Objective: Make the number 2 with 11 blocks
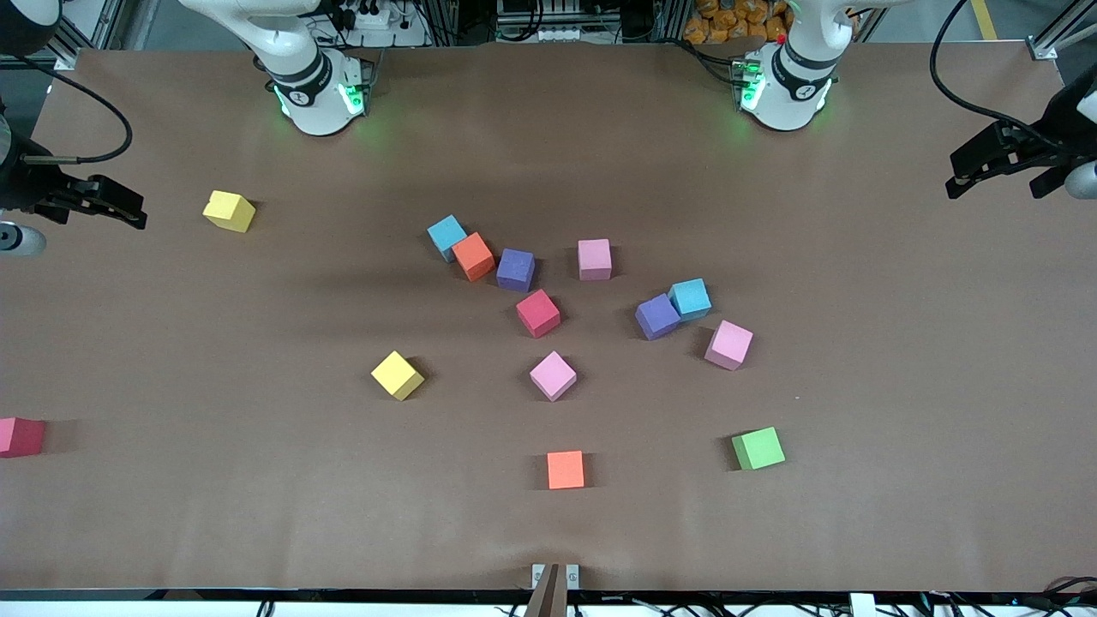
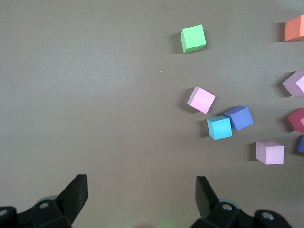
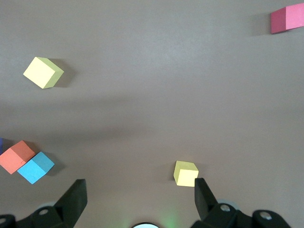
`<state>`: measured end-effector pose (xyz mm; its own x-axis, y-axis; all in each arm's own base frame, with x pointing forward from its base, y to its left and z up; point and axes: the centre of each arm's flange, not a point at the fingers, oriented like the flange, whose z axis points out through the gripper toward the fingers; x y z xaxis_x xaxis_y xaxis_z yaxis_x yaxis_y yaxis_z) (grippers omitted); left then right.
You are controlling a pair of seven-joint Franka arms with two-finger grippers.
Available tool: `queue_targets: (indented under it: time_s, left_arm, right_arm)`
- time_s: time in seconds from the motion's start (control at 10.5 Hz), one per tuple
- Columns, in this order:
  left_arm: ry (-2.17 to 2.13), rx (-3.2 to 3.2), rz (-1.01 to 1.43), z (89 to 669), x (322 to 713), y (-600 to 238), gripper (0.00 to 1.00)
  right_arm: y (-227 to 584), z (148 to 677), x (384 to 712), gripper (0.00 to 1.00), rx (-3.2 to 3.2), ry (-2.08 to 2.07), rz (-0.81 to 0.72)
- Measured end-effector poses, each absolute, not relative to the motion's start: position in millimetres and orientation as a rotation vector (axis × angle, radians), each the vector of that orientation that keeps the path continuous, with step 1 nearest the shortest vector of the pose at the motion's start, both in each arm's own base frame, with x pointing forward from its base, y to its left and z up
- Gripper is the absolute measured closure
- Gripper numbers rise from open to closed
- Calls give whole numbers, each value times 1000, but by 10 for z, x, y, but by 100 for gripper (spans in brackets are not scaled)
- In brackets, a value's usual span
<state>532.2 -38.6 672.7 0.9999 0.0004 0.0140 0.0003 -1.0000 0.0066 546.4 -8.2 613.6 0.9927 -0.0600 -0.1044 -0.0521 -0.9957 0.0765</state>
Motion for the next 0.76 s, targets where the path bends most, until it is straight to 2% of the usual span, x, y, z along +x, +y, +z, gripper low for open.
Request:
queue_targets:
  time_s: [0.76]
  left_arm:
    - [8,3138,-57,6462,5486,-363,0]
  right_arm:
    - [-86,6137,5466,0,3063,-87,-161]
